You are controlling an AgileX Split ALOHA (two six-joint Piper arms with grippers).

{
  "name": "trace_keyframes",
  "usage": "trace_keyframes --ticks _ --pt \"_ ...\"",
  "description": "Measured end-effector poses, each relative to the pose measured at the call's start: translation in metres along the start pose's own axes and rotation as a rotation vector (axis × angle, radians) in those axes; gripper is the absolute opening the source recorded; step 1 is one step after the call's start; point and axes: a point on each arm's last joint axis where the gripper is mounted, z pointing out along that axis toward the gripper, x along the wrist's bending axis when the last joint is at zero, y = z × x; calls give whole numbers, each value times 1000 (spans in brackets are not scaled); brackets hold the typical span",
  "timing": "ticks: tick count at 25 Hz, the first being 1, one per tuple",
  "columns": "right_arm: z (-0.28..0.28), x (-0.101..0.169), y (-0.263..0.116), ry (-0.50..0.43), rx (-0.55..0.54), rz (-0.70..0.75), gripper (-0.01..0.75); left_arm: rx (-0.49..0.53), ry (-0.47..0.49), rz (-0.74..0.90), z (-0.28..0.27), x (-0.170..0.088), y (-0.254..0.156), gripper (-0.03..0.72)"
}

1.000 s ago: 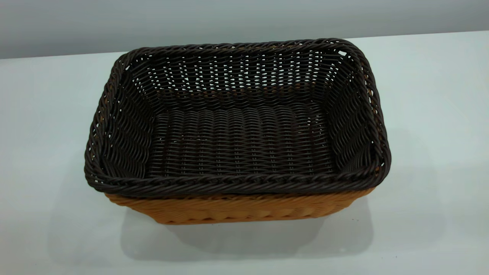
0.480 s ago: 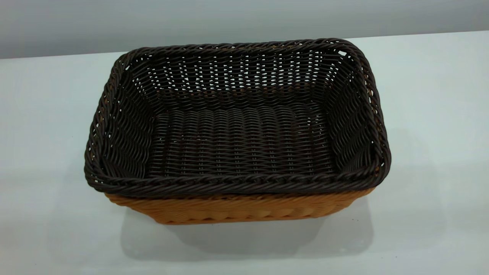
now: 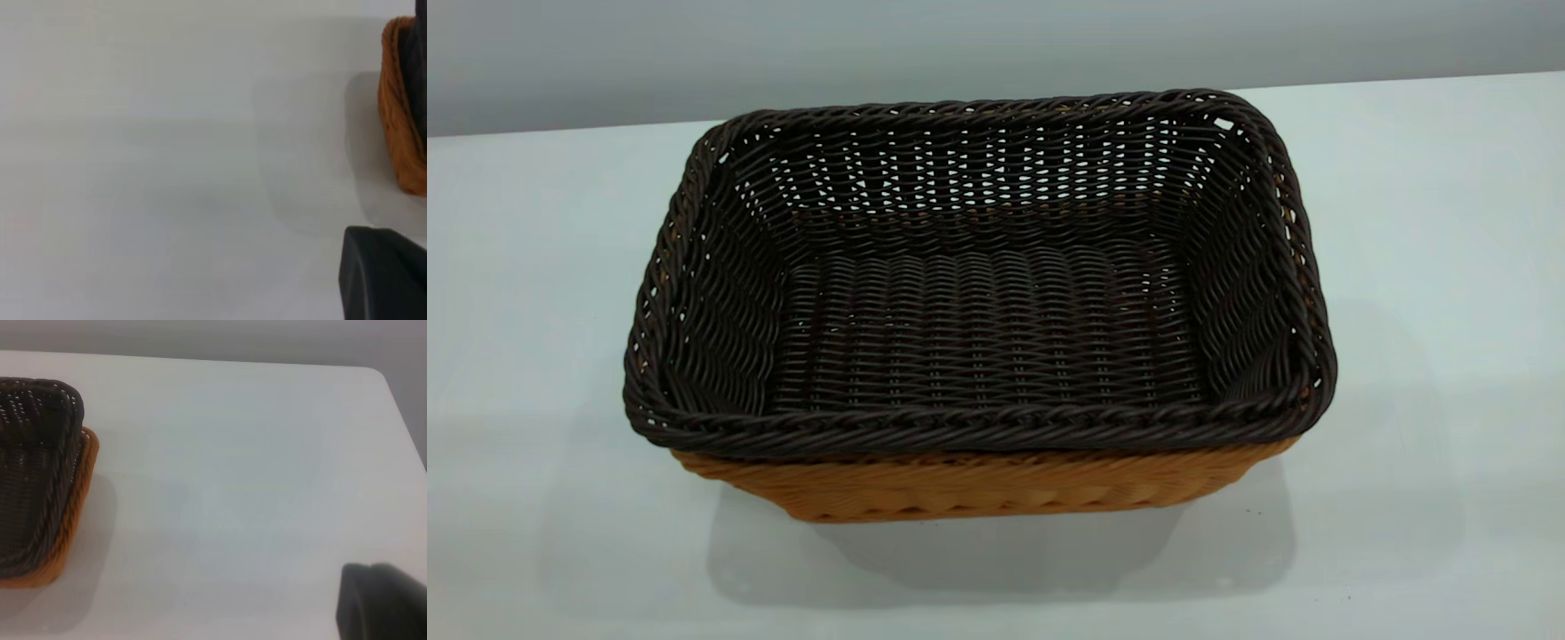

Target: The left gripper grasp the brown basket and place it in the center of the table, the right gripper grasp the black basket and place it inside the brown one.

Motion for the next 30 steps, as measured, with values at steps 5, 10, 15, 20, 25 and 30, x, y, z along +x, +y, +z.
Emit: trace_keyframes --ticks 5,10,15,20,25,30 --pt "0 0 0 0 0 0 3 -29 -16 14 -3 0 -3 -1" --pt "0 0 0 0 0 0 3 -28 -31 26 -3 0 -3 -1" --pt "0 0 0 0 0 -1 3 -27 -31 26 -3 0 -3 -1" --pt "0 0 0 0 0 -1 3 -27 -32 26 -3 0 -3 -1" --pt "0 0 0 0 0 0 3 -27 -32 26 -3 0 -3 -1" --pt "0 0 0 0 0 0 3 -27 -32 26 -3 0 -3 -1"
